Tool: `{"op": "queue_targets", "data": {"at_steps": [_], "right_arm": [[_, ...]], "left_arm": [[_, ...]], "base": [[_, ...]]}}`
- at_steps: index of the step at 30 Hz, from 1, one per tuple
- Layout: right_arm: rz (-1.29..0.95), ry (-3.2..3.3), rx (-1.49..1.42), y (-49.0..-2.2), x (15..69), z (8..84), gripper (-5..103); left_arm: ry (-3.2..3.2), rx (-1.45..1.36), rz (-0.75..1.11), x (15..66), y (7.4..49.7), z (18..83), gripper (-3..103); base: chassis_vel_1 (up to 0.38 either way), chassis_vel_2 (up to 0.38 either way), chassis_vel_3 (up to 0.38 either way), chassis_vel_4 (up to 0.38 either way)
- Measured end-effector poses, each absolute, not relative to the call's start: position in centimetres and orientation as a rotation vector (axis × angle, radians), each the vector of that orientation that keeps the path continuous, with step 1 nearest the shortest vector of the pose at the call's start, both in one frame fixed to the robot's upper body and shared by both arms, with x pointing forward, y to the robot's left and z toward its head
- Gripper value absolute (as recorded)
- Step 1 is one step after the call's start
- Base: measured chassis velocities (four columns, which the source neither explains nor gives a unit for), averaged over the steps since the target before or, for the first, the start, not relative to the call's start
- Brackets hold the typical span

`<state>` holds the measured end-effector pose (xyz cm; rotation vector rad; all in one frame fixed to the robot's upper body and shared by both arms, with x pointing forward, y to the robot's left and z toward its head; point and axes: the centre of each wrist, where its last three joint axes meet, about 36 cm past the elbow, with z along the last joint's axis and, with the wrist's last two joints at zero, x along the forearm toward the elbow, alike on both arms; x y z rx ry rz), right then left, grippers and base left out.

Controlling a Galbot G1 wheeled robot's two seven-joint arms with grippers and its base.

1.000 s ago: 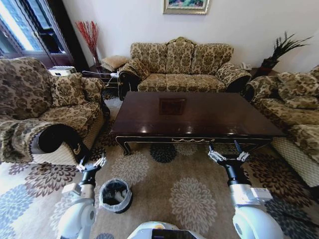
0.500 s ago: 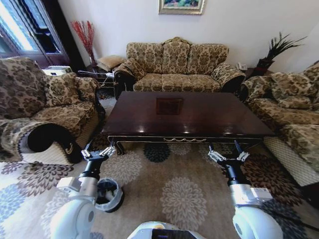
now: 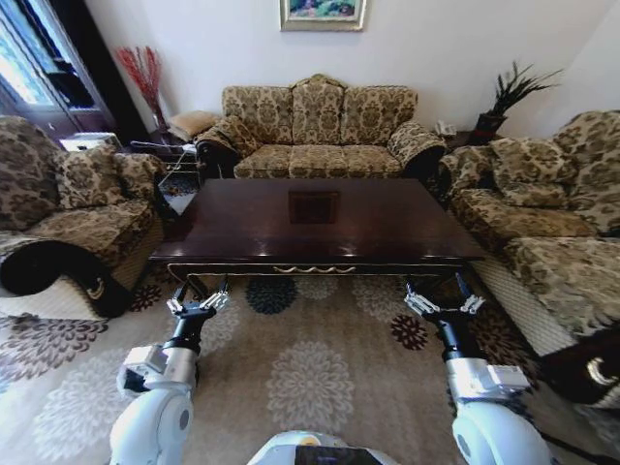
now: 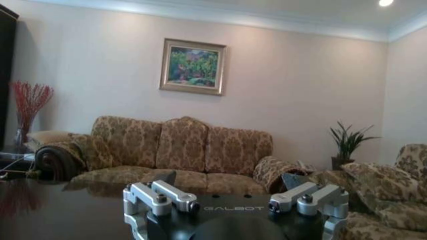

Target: Move to the front of the table and place the trash on the table into the trash bin.

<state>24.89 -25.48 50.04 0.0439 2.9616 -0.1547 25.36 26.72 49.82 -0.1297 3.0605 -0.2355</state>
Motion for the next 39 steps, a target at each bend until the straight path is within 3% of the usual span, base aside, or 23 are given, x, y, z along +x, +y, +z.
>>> {"op": "queue_targets", "data": {"at_steps": [39], "right_arm": [[-0.154,2.961,0.043,-25.46,24.89,50.04,100]], "left_arm": [[3.104,-0.102,-0.176,25.67,26.71,49.95,100]], "base": [[0.004,0.005,-0.001,-0.005]]}}
